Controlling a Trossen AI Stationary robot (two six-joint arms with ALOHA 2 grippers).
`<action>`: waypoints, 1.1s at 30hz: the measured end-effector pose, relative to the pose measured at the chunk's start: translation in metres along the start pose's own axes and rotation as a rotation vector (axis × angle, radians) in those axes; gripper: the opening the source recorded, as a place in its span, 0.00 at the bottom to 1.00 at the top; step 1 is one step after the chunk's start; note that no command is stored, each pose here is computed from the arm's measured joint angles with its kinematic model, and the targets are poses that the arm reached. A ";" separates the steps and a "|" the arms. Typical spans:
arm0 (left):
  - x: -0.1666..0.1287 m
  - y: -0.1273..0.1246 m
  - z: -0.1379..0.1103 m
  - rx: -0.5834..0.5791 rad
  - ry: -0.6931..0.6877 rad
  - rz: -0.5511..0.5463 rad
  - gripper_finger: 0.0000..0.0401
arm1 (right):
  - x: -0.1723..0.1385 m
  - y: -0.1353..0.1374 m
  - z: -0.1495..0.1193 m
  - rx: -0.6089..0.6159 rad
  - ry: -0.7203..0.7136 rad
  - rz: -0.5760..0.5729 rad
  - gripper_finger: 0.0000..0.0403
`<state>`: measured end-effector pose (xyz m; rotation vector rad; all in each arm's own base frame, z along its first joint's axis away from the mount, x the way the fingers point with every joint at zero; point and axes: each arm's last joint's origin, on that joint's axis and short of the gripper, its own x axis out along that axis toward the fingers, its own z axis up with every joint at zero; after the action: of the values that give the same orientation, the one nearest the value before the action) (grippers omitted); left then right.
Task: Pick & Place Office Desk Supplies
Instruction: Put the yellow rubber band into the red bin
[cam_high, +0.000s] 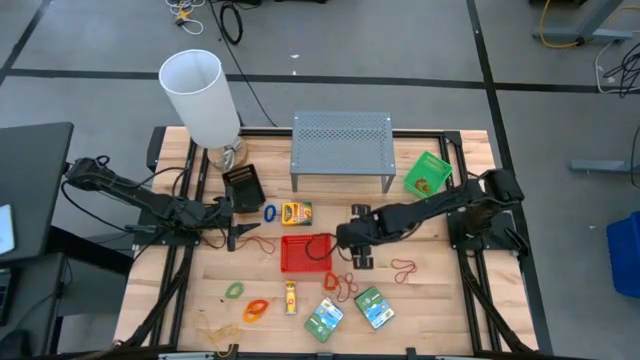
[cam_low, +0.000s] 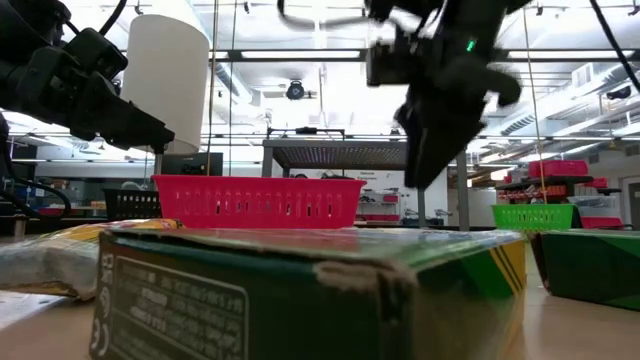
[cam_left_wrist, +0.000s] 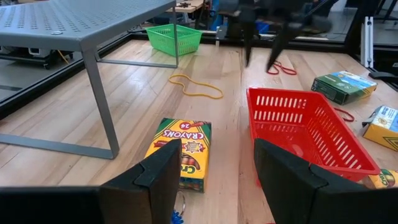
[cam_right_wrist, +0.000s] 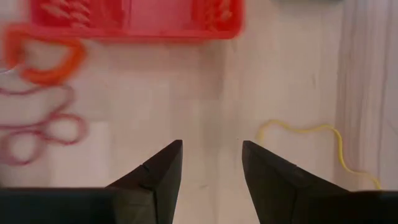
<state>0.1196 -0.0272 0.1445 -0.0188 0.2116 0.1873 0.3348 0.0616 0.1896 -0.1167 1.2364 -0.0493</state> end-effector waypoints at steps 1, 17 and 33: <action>0.000 0.000 0.000 0.001 0.000 0.000 0.51 | 0.004 -0.004 -0.002 -0.005 0.012 -0.002 0.43; 0.001 -0.001 0.001 -0.002 -0.005 -0.001 0.51 | 0.037 -0.036 -0.024 -0.014 -0.006 0.012 0.43; 0.001 -0.001 0.001 0.004 -0.009 -0.001 0.51 | 0.060 -0.050 -0.025 -0.049 0.030 0.017 0.43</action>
<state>0.1209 -0.0277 0.1453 -0.0140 0.2031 0.1859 0.3325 0.0046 0.1310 -0.1484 1.2692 -0.0058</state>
